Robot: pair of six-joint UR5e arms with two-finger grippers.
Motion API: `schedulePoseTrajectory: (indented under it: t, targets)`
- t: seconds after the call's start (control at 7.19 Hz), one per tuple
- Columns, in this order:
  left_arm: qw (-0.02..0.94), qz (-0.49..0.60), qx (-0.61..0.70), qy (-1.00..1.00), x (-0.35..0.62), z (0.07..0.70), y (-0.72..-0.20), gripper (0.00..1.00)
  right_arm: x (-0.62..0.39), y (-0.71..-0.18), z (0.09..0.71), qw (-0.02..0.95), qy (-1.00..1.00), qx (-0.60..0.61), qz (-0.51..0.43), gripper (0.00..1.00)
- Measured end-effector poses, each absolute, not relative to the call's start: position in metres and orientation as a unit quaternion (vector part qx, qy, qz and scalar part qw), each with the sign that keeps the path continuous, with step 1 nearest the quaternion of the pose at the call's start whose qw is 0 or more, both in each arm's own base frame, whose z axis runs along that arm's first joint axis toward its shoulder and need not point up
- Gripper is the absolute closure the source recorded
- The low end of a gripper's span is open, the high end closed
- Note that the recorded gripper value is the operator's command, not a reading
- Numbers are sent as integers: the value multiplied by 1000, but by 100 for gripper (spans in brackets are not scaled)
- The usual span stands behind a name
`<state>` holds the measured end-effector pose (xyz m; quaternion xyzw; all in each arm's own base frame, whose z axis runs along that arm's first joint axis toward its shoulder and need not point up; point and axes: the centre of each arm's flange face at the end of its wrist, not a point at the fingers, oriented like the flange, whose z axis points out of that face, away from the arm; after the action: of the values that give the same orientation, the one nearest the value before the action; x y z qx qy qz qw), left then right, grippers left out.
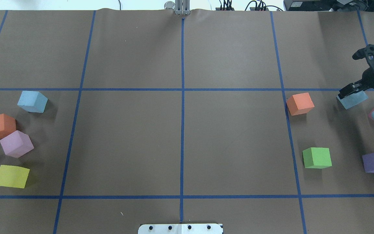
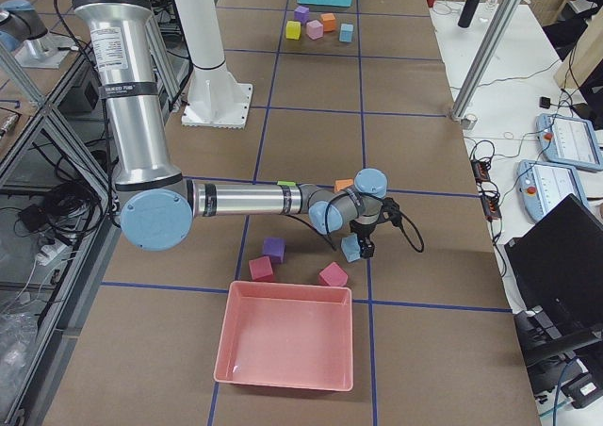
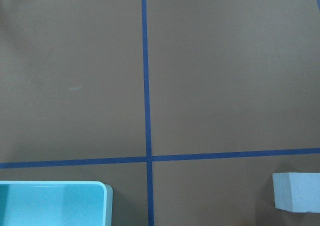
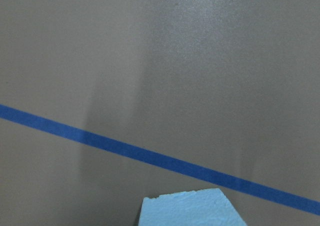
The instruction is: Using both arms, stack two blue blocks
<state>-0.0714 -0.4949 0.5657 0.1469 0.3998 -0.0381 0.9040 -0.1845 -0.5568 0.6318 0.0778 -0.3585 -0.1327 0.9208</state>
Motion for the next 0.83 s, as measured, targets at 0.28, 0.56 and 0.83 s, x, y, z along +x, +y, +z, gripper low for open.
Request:
schedulePoseTrajectory:
  t: [0.28,0.56,0.83]
  targets:
    - [904,-41,145,401,-71,566,-495,2,-191,-555,633,922,-353,79,-139,43]
    - [904,-42,145,401,-71,566,-495,2,-193,-555,632,921,-354,79,-142,43]
    - [903,-50,143,402,-70,563,-497,2,-191,-562,597,912,-374,90,-143,42]
